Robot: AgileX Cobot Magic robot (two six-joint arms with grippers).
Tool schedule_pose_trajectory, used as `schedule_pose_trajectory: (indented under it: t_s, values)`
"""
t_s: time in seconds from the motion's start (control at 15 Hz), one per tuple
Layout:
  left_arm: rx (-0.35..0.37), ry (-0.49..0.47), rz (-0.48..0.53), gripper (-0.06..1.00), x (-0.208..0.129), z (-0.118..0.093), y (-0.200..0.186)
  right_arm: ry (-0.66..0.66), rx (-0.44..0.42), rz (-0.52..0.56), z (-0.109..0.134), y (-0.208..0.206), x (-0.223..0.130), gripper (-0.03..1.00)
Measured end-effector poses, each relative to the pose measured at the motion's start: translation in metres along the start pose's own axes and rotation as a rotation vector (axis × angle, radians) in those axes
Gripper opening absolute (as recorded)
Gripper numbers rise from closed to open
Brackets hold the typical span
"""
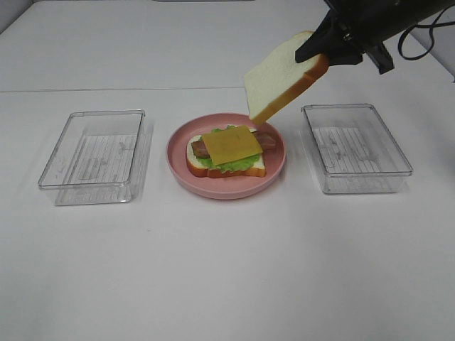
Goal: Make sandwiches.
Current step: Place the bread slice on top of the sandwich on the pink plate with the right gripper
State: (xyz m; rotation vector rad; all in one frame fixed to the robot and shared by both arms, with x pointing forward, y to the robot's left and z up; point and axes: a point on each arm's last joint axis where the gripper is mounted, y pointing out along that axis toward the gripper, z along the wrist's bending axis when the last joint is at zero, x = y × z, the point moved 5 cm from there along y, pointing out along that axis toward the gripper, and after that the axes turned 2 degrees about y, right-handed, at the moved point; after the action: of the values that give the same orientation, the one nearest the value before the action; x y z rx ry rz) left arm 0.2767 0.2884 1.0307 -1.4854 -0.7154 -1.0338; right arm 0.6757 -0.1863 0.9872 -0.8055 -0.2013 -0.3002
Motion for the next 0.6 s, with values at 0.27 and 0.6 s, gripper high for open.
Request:
schedule_pose_trajectory:
  t_s: [0.27,0.6]
  values:
    - [0.0,0.0,0.0,0.78,0.0,0.0,0.0,0.148,0.146,0.031,-0.017,0.04,-0.018,0.21]
    - [0.0,0.0,0.0,0.78,0.0,0.0,0.0,0.171,0.228,0.045,-0.001,0.08,-0.03,0.21]
